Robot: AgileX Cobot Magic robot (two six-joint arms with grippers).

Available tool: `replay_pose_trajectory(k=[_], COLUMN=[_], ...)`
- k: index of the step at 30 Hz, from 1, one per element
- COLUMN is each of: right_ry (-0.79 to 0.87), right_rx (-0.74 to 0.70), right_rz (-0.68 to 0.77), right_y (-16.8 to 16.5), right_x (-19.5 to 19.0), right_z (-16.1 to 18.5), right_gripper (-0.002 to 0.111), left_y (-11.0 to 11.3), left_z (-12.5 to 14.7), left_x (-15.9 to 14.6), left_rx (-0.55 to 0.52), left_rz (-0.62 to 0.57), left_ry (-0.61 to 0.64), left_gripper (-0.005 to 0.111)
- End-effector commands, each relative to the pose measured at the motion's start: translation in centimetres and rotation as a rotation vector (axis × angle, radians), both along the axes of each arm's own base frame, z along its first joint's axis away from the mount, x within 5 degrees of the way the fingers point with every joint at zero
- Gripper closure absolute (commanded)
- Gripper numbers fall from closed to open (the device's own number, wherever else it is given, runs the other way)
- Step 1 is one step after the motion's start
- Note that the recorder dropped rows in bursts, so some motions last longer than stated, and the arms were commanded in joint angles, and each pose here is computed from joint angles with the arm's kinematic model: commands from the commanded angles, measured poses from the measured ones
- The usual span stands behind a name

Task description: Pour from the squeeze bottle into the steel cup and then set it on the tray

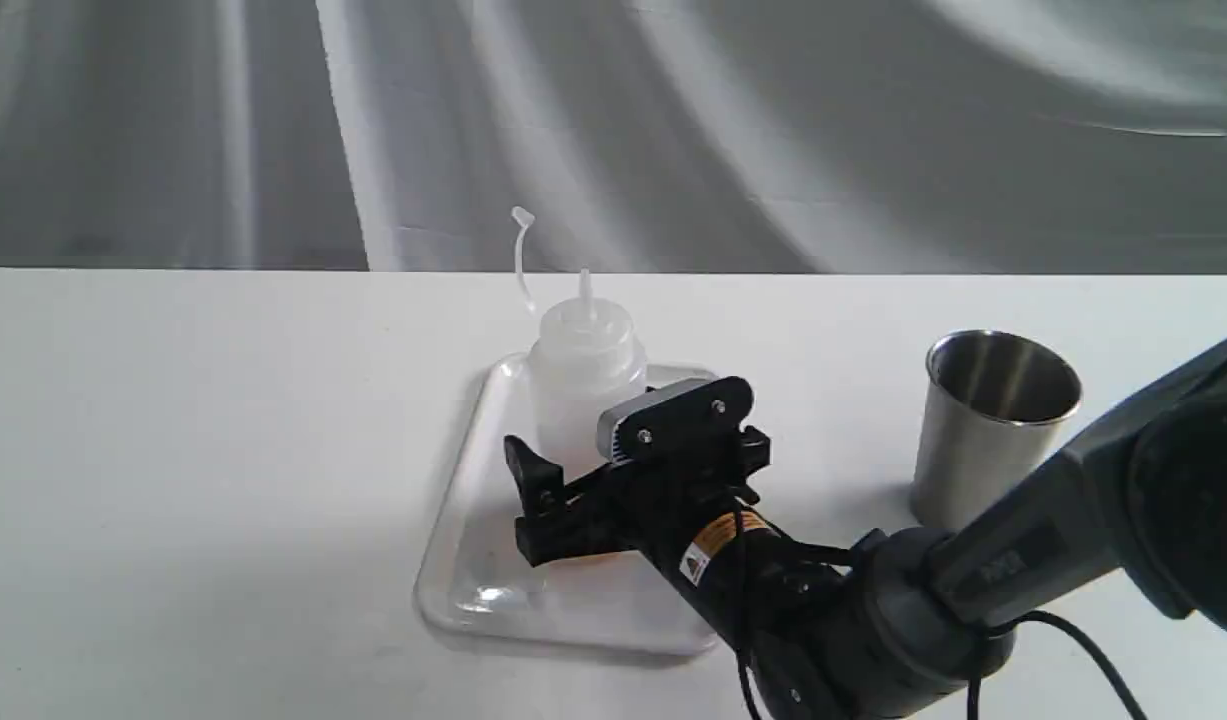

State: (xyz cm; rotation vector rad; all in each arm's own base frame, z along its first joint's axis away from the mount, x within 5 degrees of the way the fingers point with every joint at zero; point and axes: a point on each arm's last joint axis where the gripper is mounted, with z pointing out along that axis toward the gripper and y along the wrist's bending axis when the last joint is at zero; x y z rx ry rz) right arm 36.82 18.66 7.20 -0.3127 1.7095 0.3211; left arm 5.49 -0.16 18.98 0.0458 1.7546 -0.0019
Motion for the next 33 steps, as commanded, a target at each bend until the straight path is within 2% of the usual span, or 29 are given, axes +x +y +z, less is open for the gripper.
replay_pose_trajectory(k=[1, 17, 33], right_ry=[0.012, 0.008, 0.038], right_rx=[-0.006, -0.011, -0.015], right_rz=[0.003, 0.016, 0.071], right_y=[0.0, -1.0, -3.6], right_x=[0.1, -2.1, -10.2], right_z=[0.0, 1.8, 6.3], right_gripper=[0.009, 0.007, 0.008], left_y=[0.0, 0.0, 0.0], left_z=[-0.1, -0.1, -0.1], left_x=[0.0, 0.0, 0.0], left_rx=[-0.004, -0.005, -0.004], left_rz=[0.002, 0.002, 0.002], left_ry=[-0.006, -0.006, -0.006], left_gripper=[0.107, 0.107, 0.107])
